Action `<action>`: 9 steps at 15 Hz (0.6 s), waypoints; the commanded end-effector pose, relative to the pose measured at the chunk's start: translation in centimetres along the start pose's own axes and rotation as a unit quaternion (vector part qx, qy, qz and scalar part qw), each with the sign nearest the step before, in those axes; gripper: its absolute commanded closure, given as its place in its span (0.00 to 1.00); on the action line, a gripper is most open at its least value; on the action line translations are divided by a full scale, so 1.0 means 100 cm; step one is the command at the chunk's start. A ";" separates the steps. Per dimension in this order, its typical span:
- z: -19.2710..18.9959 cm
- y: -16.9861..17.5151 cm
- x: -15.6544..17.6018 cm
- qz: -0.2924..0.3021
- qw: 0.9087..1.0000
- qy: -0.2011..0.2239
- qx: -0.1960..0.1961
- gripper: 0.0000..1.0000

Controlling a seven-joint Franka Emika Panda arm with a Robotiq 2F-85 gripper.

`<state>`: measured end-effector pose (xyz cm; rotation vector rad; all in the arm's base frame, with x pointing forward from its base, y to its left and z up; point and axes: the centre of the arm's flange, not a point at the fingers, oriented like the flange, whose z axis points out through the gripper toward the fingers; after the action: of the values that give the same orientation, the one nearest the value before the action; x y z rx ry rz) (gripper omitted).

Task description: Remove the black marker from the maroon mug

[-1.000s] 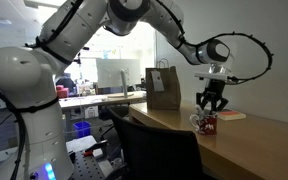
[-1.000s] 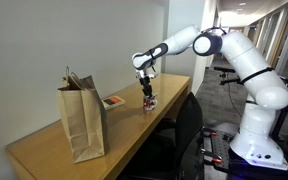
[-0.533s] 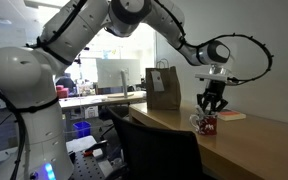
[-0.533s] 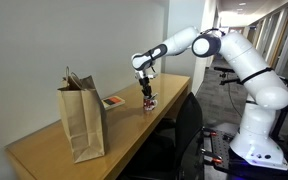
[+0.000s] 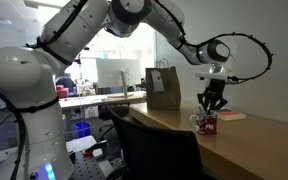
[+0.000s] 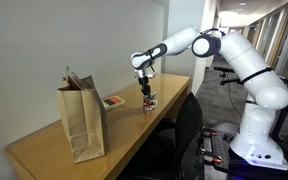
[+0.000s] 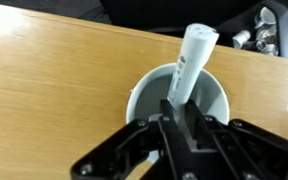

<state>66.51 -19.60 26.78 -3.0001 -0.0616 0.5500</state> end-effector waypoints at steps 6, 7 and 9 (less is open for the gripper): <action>-0.023 -0.018 -0.014 0.016 1.000 0.016 0.005 0.95; -0.028 -0.021 -0.020 0.021 1.000 0.019 -0.004 0.95; -0.041 -0.028 -0.030 0.036 0.999 0.028 -0.013 0.95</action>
<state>66.96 -18.60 29.80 -3.0241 -0.0266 0.4910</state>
